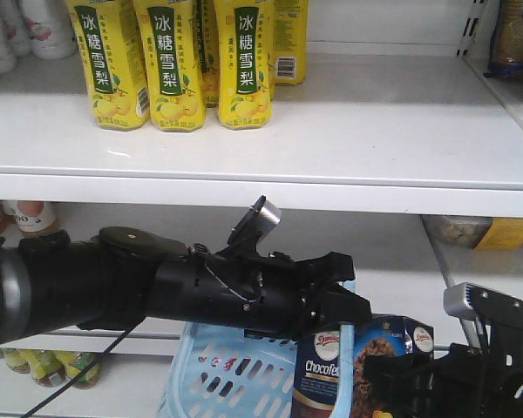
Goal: Left arm holds basket, right arm returns cookies
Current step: 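Lift the cookie box out of the basket with the right gripper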
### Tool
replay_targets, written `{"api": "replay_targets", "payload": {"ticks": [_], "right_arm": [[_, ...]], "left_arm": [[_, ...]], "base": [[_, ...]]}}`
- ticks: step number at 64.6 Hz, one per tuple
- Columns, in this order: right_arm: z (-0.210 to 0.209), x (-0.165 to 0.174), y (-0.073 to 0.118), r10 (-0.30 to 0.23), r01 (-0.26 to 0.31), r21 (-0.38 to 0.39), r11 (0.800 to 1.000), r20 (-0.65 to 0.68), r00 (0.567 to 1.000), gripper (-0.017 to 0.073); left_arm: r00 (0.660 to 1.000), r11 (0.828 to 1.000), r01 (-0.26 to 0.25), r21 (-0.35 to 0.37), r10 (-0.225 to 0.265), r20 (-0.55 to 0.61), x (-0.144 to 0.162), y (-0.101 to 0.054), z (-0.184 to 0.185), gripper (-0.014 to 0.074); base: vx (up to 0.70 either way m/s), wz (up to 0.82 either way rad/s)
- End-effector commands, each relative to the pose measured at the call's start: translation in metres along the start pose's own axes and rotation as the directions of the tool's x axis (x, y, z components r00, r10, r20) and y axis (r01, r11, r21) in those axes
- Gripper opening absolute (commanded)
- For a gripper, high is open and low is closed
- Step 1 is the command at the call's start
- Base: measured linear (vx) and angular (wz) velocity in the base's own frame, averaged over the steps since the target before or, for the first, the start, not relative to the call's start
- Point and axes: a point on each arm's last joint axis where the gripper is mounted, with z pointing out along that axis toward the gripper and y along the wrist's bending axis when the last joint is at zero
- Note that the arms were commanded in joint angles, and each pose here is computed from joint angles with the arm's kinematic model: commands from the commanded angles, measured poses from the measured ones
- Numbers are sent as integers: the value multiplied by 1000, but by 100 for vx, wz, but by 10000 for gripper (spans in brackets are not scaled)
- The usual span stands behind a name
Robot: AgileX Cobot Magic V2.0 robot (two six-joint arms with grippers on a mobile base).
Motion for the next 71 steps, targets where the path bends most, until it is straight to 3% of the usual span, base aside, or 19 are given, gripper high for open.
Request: {"api": "replay_targets", "payload": {"ticks": [1,35,54,71], "right_arm": [[-9,-12,6,-1,4,-26,1000,90,996,209],[-33,-10,12,-57,68,-82,994,131,990,209],[-45,-5,7,-83,87,-31,996,122,989,209],[-71,1,-4,-72,63,60,996,170,983,211]], "left_arm": [[998,996,-29,83,25,53,-6,-25,-11,-6],[998,996,-29,83,25,53,-6,-25,-11,-6],[998,996,-29,83,25,53,-6,-25,-11,-6],[998,996,-29,83,25,53,-6,-25,-11,-6]], "base": [[0,0],[0,0],[0,0],[0,0]]}}
